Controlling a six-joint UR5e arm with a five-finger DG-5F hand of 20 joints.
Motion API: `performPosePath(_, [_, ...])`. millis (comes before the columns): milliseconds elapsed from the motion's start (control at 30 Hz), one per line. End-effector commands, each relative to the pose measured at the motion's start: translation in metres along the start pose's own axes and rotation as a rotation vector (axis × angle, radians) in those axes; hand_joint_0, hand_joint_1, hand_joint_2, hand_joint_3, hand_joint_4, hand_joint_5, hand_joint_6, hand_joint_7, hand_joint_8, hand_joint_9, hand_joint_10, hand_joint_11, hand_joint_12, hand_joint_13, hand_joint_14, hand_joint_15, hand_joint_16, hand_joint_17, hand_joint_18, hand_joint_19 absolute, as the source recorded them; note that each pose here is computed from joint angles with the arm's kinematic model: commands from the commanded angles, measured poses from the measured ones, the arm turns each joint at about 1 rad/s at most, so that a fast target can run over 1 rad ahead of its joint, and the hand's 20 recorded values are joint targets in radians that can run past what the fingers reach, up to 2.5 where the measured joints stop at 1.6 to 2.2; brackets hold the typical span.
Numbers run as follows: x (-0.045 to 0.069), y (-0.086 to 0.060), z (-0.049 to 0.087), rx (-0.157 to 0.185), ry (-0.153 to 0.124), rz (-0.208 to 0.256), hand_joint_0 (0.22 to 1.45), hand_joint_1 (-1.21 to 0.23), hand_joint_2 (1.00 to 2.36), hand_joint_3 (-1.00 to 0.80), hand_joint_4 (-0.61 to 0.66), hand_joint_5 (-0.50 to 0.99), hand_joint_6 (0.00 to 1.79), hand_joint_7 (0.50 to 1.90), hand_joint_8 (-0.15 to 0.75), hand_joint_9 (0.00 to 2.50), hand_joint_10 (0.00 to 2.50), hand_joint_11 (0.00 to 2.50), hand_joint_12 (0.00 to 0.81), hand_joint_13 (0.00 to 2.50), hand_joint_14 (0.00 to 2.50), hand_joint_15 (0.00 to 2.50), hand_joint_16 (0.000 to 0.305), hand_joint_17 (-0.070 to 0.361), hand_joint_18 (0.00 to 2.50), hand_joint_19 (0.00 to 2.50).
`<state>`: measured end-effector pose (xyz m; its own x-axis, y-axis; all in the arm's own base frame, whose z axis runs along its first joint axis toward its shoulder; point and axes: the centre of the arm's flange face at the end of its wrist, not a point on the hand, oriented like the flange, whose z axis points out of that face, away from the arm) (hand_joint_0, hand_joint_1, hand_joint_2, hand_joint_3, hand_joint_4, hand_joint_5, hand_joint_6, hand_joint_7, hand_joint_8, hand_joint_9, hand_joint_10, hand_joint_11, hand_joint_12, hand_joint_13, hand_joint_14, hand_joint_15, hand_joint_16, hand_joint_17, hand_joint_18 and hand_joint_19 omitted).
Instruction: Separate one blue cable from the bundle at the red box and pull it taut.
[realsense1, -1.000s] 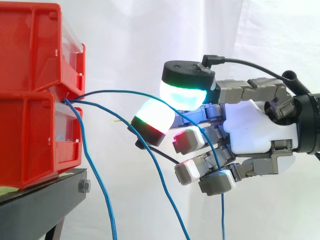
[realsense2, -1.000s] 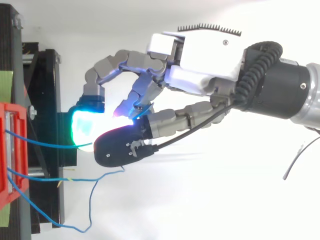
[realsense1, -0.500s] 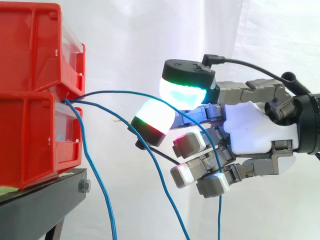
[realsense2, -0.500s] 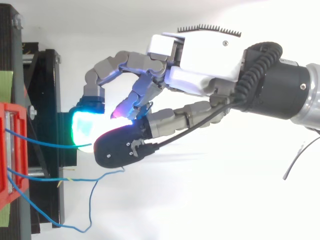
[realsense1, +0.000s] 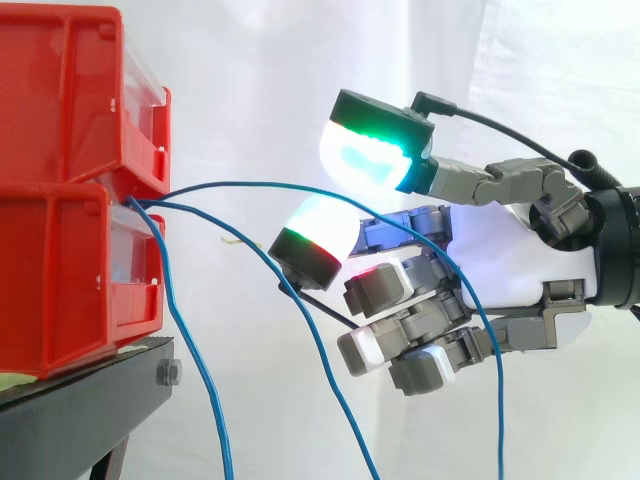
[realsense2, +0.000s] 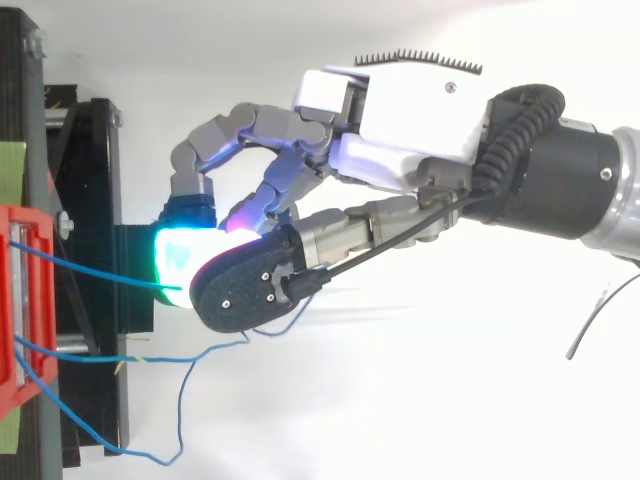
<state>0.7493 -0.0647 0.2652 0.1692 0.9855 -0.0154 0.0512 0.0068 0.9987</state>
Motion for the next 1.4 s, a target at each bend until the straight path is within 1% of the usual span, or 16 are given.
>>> performPosePath(0, [0.0008, 0.0001, 0.0, -0.001, 0.0, 0.0, 0.54, -0.6, 1.0, -0.5, 0.09, -0.11, 0.88, 1.08, 0.302, 1.08, 0.02, 1.23, 0.418, 0.89, 0.03, 0.95, 0.056, 0.125, 0.77, 1.29])
performPosePath(133, [0.0008, 0.0001, 0.0, -0.001, 0.0, 0.0, 0.53, -0.73, 1.0, -0.5, 0.1, -0.11, 0.88, 1.09, 0.307, 1.08, 0.02, 1.26, 0.419, 0.9, 0.03, 0.95, 0.056, 0.127, 0.79, 1.29])
performPosePath(200, [0.0009, 0.0008, 0.0003, -0.003, 0.0, -0.001, 0.57, -0.8, 1.0, -0.5, 0.1, -0.11, 0.88, 1.1, 0.294, 1.08, 0.02, 1.27, 0.413, 0.9, 0.03, 0.95, 0.054, 0.123, 0.79, 1.3])
performPosePath(233, [0.0008, 0.0001, 0.0, -0.001, 0.0, 0.0, 0.6, -0.81, 1.0, -0.45, 0.09, -0.1, 0.88, 1.1, 0.288, 1.09, 0.02, 1.28, 0.403, 0.9, 0.03, 0.96, 0.053, 0.119, 0.79, 1.3])
performPosePath(333, [-0.0004, 0.0001, 0.0001, -0.001, -0.001, -0.001, 0.61, -0.83, 1.01, -0.29, 0.05, -0.1, 0.89, 1.12, 0.288, 1.11, 0.02, 1.29, 0.398, 0.91, 0.03, 0.96, 0.052, 0.118, 0.83, 1.29])
performPosePath(433, [-0.0004, -0.0001, 0.0, 0.0, -0.001, 0.0, 0.6, -0.83, 1.02, -0.22, 0.02, -0.09, 0.9, 1.11, 0.281, 1.13, 0.02, 1.3, 0.399, 0.93, 0.03, 0.98, 0.052, 0.118, 0.84, 1.29])
performPosePath(567, [-0.0005, 0.0001, 0.0001, -0.001, -0.003, 0.0, 0.58, -0.82, 1.02, -0.15, -0.01, -0.08, 0.9, 1.09, 0.31, 1.18, 0.02, 1.27, 0.436, 0.97, 0.03, 0.96, 0.062, 0.139, 0.91, 1.25])
performPosePath(700, [0.0006, 0.0001, 0.0, -0.001, -0.001, 0.002, 0.58, -0.82, 1.01, -0.13, -0.04, -0.07, 0.89, 1.09, 0.325, 1.14, 0.02, 1.05, 0.454, 0.98, 0.02, 0.87, 0.068, 0.153, 0.96, 1.2])
performPosePath(833, [-0.0005, 0.0001, 0.0001, -0.001, -0.003, 0.002, 0.58, -0.82, 1.01, -0.12, -0.06, -0.07, 0.88, 1.1, 0.331, 1.04, 0.02, 0.75, 0.444, 0.95, 0.02, 0.74, 0.07, 0.157, 0.98, 1.19])
performPosePath(933, [-0.0007, -0.0001, 0.0, 0.0, -0.004, 0.003, 0.58, -0.83, 1.01, -0.11, -0.07, -0.06, 0.88, 1.09, 0.352, 0.94, 0.01, 0.45, 0.444, 0.92, 0.02, 0.56, 0.071, 0.16, 1.0, 1.13])
performPosePath(1033, [-0.0006, -0.0001, 0.0, 0.0, -0.003, 0.004, 0.58, -0.83, 1.0, -0.11, -0.06, -0.06, 0.88, 1.1, 0.371, 0.92, 0.01, 0.34, 0.445, 0.91, 0.02, 0.48, 0.071, 0.161, 1.01, 1.08])
performPosePath(1067, [-0.0006, -0.0001, 0.0, 0.0, -0.003, 0.004, 0.58, -0.83, 1.0, -0.11, -0.06, -0.06, 0.87, 1.09, 0.38, 0.92, 0.01, 0.34, 0.445, 0.91, 0.02, 0.48, 0.072, 0.161, 1.01, 1.07])
performPosePath(1133, [0.0006, -0.0001, -0.0001, 0.0, -0.001, 0.01, 0.58, -0.83, 1.0, -0.12, -0.05, -0.06, 0.87, 1.11, 0.41, 1.05, 0.01, 0.46, 0.453, 0.95, 0.02, 0.53, 0.071, 0.16, 1.01, 1.08])
performPosePath(1233, [-0.0007, -0.0001, 0.0, 0.0, -0.004, 0.023, 0.59, -0.82, 1.0, -0.13, -0.02, -0.06, 0.88, 1.12, 0.423, 1.14, 0.02, 0.59, 0.452, 0.99, 0.02, 0.58, 0.071, 0.159, 1.02, 1.09])
performPosePath(1300, [0.0005, 0.0001, 0.0, -0.001, -0.003, 0.031, 0.59, -0.82, 1.0, -0.14, -0.02, -0.06, 0.88, 1.11, 0.416, 1.18, 0.02, 0.67, 0.451, 1.01, 0.02, 0.63, 0.07, 0.159, 1.01, 1.11])
performPosePath(1367, [0.0005, 0.0001, 0.0, -0.001, -0.003, 0.032, 0.59, -0.81, 1.0, -0.14, -0.01, -0.06, 0.88, 1.11, 0.412, 1.26, 0.02, 0.82, 0.454, 1.05, 0.02, 0.7, 0.07, 0.158, 1.01, 1.11])
